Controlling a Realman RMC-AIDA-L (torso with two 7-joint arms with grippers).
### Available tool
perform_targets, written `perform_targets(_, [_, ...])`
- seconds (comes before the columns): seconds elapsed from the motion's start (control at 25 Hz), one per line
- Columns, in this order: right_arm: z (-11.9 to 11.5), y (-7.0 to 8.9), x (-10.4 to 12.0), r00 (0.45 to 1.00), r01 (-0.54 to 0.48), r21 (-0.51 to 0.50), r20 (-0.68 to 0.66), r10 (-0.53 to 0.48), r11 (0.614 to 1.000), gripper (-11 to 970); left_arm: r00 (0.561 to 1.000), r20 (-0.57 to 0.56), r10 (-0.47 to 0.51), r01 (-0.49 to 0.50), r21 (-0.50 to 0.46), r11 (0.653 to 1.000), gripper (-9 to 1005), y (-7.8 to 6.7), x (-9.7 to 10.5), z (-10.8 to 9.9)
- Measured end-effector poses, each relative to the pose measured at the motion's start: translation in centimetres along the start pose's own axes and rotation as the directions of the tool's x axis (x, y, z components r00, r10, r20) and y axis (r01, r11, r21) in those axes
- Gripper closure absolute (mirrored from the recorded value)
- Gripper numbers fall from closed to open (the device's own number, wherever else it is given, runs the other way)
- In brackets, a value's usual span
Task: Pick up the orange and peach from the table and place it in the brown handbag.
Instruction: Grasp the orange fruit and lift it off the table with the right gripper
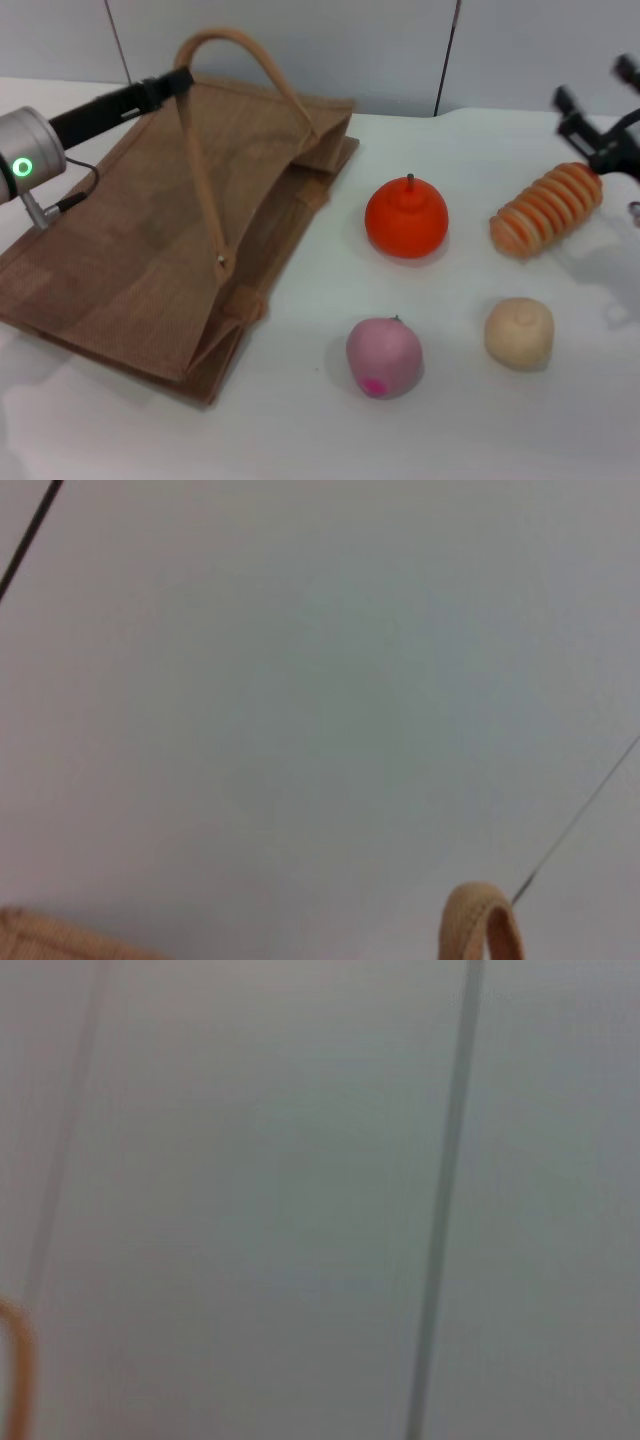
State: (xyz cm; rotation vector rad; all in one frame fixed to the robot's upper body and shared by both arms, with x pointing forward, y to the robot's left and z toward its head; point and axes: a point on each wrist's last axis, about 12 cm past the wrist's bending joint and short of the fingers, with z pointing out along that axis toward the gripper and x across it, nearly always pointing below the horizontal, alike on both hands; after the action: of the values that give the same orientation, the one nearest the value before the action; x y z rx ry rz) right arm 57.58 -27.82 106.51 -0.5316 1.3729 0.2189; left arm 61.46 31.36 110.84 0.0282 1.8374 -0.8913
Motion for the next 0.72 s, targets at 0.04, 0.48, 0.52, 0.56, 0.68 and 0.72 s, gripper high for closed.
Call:
perform_targets(0.04, [0.3,0.1,0.0,1.000,0.000,-0.033,-0.013,0.000,0.999,206,1.000,0.020,-0.002,0.002,0.011,1.000,876,0.0,0.1,-0.2])
perform_targets(0.48, [3.7,1.8,-0.2,0.977,-0.064,-0.373,-0.211,-0.017,0.925,207,0.986,0.165,-0.006,-0.018,0.143,0.990,877,-1.1,-0.3,-1.3])
perform_targets(0.52, [3.9,1.9,-0.2,0.975,-0.068,-0.386,-0.223,-0.022,0.920,207,0.985,0.173,-0.005,-0.022,0.158,0.987,877,-1.2,-0.3,-1.4])
perform_targets(0.56, [4.1,2.1,-0.2,0.970,-0.072,-0.406,-0.241,-0.031,0.911,207,0.984,0.181,-0.005,-0.027,0.175,0.984,877,-1.4,-0.4,-1.5])
perform_targets(0.68, [4.7,2.6,-0.1,0.957,-0.078,-0.445,-0.286,-0.059,0.892,207,0.981,0.194,0.002,-0.043,0.209,0.977,877,-1.7,-0.5,-1.6])
perform_targets(0.72, [4.9,2.7,0.0,0.952,-0.076,-0.457,-0.298,-0.072,0.886,207,0.981,0.196,0.003,-0.046,0.215,0.975,877,-1.8,-0.5,-1.6])
